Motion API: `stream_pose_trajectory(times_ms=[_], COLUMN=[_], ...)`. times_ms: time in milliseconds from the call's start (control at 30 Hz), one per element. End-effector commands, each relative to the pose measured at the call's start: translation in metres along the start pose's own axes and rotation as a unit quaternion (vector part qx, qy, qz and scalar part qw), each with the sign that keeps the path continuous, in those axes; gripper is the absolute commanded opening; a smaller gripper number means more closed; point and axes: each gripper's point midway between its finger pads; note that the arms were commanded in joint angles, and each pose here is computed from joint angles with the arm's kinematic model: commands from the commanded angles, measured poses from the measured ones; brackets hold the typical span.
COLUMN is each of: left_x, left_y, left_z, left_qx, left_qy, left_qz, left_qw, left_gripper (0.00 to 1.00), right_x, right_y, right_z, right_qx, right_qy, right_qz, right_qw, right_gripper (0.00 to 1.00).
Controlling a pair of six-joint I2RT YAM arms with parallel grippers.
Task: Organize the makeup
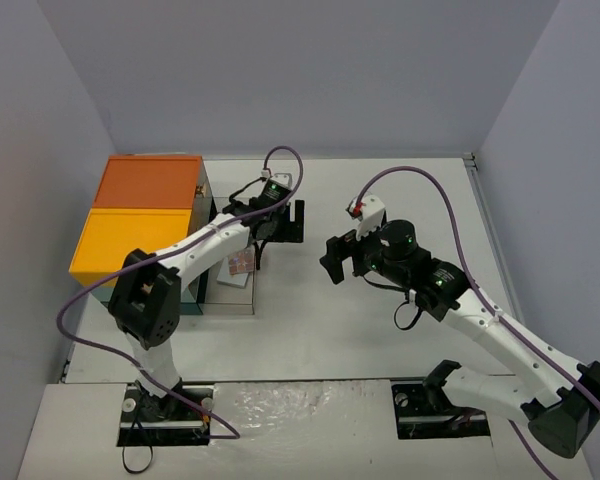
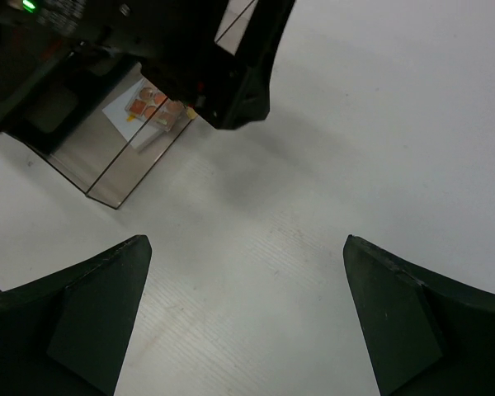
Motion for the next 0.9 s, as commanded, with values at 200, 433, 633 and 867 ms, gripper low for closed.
stream_pose_trajectory(times_ms=[200, 433, 633, 867], left_x=[-0.009, -0.015, -0.02, -0.029], left_y=[-0.012, 0.002, 0.01, 0.012], left_z=[0.053, 0.111, 0.152, 0.148], left_qx=[-0.131, -0.193, -0.225, -0.212], left_qy=[-0.006, 0.017, 0.031, 0.023], left_qz=[0.0, 0.002, 0.002, -0.004], left_qw=[0.991, 0.981, 0.974, 0.977], left_gripper=[0.87, 0.88, 0.88, 0.88], right_x=[-0.012, -0.012, -0.012, -0.017], right_y=[0.015, 0.009, 0.004, 0.005], right_z=[-0.013, -0.014, -0.011, -0.01], right_qx=[0.035, 0.035, 0.027, 0.024], right_qy=[-0.019, -0.014, -0.012, -0.012], right_qz=[-0.035, -0.028, -0.022, -0.027], right_qw=[0.999, 0.999, 0.999, 0.999], right_gripper=[1.0, 1.0, 1.0, 1.0])
Point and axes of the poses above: each gripper's point midway between its finger pads, its own y axis back along the fingers, its own z axis along the line the jaws close on, x = y × z, and after that the axes turned 9 degrees about y, right-handed
